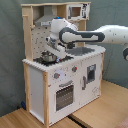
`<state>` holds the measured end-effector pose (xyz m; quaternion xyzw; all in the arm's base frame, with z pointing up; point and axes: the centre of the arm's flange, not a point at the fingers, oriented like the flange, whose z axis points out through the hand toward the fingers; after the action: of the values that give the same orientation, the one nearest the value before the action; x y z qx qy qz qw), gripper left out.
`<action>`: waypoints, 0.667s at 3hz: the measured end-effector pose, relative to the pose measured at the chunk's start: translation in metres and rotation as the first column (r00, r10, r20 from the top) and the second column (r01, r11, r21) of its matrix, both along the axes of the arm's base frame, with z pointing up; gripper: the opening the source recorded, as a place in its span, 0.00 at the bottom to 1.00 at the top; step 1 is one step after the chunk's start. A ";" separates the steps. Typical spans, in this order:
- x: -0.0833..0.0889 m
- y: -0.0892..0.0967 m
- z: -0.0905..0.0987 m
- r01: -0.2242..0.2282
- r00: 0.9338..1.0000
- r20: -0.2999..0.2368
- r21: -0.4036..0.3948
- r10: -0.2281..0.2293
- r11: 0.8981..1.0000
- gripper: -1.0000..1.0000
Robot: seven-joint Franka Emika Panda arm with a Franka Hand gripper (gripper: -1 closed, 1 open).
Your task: Play with the kitchen
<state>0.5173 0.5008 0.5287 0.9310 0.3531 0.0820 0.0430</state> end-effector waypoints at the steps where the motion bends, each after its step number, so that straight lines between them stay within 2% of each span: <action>1: 0.000 0.000 0.000 -0.001 1.000 0.000 0.000 0.001 1.000 0.00; 2: -0.006 0.000 0.019 -0.009 1.000 -0.010 -0.009 0.009 1.000 0.00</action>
<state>0.5117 0.5008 0.5481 0.9296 0.3578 0.0759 0.0450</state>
